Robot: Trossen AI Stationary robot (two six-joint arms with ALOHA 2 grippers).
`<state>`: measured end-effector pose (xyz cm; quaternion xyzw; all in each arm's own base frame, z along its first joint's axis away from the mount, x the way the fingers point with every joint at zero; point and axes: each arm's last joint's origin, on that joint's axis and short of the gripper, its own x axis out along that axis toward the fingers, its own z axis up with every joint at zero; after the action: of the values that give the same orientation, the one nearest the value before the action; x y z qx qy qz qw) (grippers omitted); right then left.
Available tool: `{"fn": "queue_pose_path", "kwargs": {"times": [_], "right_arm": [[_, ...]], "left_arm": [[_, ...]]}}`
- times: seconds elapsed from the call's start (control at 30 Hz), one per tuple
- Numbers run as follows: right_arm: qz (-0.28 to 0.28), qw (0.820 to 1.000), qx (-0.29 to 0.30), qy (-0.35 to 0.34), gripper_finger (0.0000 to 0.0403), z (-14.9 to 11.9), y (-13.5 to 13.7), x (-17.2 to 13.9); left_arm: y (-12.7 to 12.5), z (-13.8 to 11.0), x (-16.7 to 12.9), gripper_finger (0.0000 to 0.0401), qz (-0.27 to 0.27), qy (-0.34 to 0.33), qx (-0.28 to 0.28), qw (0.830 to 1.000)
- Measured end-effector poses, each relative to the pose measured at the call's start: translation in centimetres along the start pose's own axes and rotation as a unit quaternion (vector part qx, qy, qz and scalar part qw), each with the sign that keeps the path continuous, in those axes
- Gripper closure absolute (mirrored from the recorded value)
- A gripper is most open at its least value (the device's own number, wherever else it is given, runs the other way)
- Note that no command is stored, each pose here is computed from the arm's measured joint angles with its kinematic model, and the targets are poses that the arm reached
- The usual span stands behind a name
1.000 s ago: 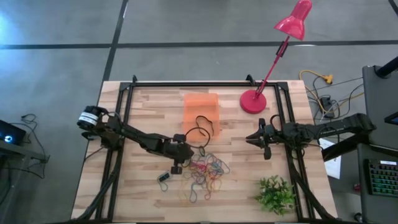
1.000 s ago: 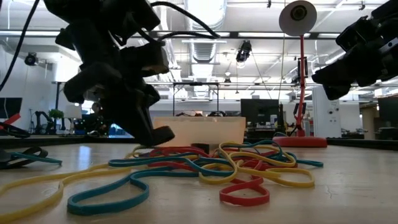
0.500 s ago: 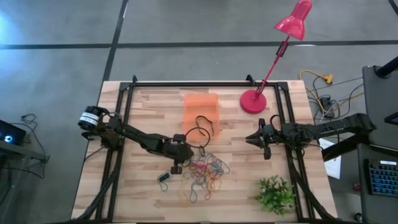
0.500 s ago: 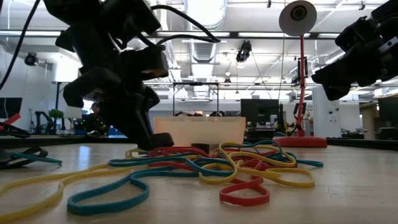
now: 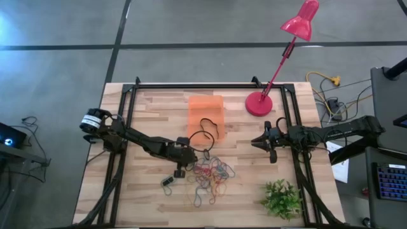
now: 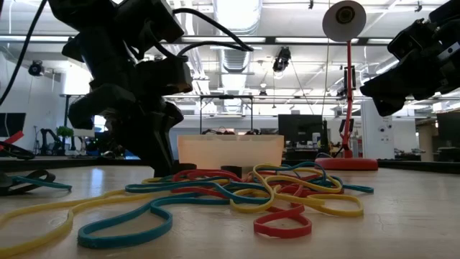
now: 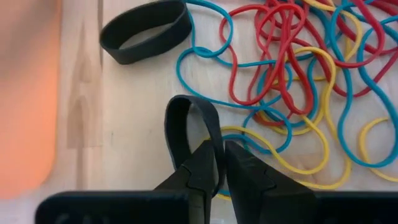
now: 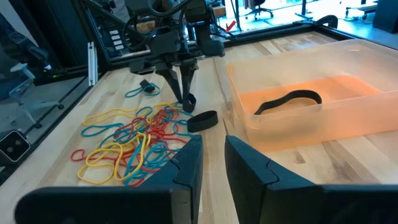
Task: Pick and place rubber bands into bin
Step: Put the black rubber band into the orange bin
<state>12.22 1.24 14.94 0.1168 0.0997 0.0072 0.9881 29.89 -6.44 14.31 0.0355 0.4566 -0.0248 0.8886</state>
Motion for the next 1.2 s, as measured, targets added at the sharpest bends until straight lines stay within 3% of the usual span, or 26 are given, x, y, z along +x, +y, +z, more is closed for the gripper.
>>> {"fn": "queue_pose_path", "kwargs": {"times": [0.23,0.47,0.57,0.73,1.03,1.2], "right_arm": [[0.0,1.0,0.0,0.0,0.0344,0.0,0.0,0.0],[-0.001,1.0,-0.002,0.0,0.0344,0.0,0.0,0.0],[-0.001,1.0,-0.006,0.0,0.0344,0.0,0.0,0.0],[-0.001,1.0,-0.009,0.0,0.0344,0.0,0.0,0.0],[-0.001,1.0,-0.003,-0.001,0.0344,0.0,0.0,0.0],[0.0,1.0,0.003,-0.001,0.0344,0.0,0.0,0.0]], "left_arm": [[0.0,0.7,-0.3,0.04,0.017,-0.026,0.012,0.999],[-0.6,3.2,-1.6,0.0401,0.002,-0.07,0.048,0.996],[-0.4,4.3,-2.6,0.0401,0.038,-0.094,0.072,0.992],[1.7,5.4,-3.9,0.0401,0.158,-0.109,0.082,0.978],[7.2,5.2,-3.6,0.0401,0.219,-0.089,0.024,0.971],[8.7,4.9,-3.5,0.04,0.22,-0.083,0.008,0.972]]}}
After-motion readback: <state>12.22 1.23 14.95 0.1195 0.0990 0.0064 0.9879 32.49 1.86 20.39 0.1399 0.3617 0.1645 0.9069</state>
